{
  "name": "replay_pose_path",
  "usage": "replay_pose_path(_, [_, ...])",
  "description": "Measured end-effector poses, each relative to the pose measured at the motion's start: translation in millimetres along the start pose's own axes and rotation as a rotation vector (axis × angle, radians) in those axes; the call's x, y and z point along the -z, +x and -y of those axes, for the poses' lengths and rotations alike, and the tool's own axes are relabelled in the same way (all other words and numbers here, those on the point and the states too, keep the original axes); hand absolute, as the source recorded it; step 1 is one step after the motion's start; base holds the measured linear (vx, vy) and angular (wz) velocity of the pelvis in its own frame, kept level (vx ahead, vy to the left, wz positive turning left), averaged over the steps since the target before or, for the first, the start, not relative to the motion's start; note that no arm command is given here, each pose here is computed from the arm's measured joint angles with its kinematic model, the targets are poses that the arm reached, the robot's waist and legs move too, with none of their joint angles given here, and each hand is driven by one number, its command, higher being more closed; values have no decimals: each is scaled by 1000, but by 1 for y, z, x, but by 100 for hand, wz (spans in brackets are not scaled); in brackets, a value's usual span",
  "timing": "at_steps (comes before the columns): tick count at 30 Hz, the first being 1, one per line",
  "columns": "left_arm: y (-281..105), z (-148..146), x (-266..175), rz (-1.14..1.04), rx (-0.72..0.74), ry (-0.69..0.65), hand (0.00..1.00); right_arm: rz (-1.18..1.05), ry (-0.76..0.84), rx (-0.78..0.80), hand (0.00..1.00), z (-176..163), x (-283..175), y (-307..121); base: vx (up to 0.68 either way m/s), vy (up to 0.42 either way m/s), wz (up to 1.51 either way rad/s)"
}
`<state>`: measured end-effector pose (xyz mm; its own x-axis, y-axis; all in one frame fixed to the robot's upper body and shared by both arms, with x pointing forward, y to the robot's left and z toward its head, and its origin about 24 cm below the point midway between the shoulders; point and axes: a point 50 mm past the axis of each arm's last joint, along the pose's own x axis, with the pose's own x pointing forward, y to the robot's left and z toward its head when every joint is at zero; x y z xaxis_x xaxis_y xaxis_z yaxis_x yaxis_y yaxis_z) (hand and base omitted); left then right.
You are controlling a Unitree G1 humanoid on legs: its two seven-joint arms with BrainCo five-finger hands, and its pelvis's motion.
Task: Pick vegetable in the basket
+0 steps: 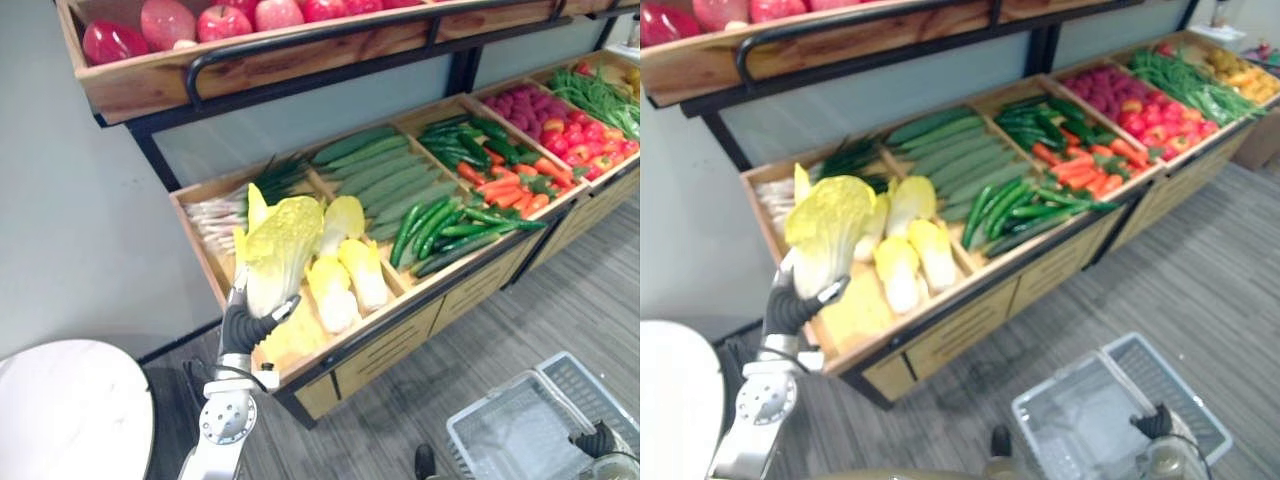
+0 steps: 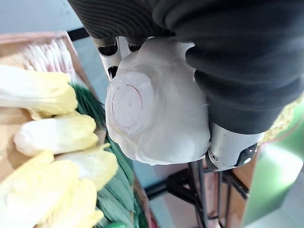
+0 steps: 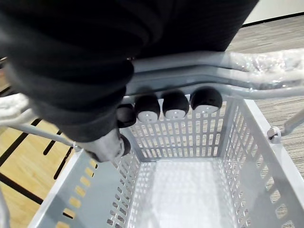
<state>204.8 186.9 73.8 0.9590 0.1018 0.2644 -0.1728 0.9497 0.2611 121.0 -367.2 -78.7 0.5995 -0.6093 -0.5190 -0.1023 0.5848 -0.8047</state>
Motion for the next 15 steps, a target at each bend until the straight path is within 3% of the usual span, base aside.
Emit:
replay_pose_path(7, [4,15,-10,62,261,-125,100,143,-130,-21,100,20,-39,15,-32,-8,-90])
replay_pose_path(15, [10,50,-32,154,591,-311,100,639,-337,38,100,34,-168,1,-61,-2,-123])
